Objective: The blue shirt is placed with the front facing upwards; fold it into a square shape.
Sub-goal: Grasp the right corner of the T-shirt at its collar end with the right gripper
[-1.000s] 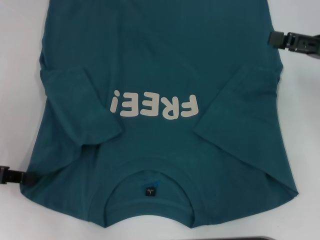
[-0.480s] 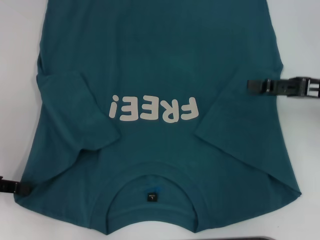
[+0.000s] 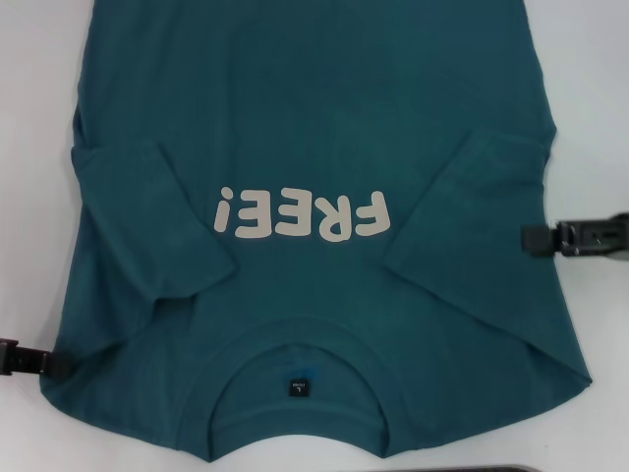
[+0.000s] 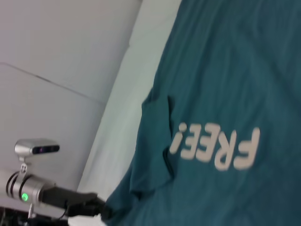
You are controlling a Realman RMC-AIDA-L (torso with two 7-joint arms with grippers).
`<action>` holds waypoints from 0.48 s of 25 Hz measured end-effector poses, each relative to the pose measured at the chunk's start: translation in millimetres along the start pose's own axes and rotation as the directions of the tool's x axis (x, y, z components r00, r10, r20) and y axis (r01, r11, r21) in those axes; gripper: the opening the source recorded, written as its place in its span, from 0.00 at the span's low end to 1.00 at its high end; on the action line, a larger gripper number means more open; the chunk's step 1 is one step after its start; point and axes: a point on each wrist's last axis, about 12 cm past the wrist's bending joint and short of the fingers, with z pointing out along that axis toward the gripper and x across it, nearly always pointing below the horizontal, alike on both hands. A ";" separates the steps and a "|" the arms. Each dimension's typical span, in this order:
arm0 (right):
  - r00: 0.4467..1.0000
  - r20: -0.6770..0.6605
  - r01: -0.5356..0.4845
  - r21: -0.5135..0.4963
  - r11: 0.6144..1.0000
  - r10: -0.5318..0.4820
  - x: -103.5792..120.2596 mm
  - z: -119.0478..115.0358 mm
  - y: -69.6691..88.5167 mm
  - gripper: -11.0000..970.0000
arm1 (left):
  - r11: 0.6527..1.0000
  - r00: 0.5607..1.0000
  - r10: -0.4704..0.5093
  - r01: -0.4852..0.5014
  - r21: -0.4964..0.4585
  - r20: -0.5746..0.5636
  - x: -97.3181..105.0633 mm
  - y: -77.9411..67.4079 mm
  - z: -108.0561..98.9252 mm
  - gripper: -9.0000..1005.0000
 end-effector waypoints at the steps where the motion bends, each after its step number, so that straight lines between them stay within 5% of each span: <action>1: 1.000 -0.010 -0.012 0.001 1.000 0.012 2.6 -2.6 0.2 0.81 | 1.000 1.000 0.000 0.000 0.001 -0.001 -0.2 -0.2 0.6 0.06; 12: 0.974 -0.091 -0.196 0.114 0.974 0.207 45.9 -32.3 -15.5 0.81 | 1.000 1.000 0.002 -0.002 0.009 0.005 -3.3 -2.0 5.2 0.06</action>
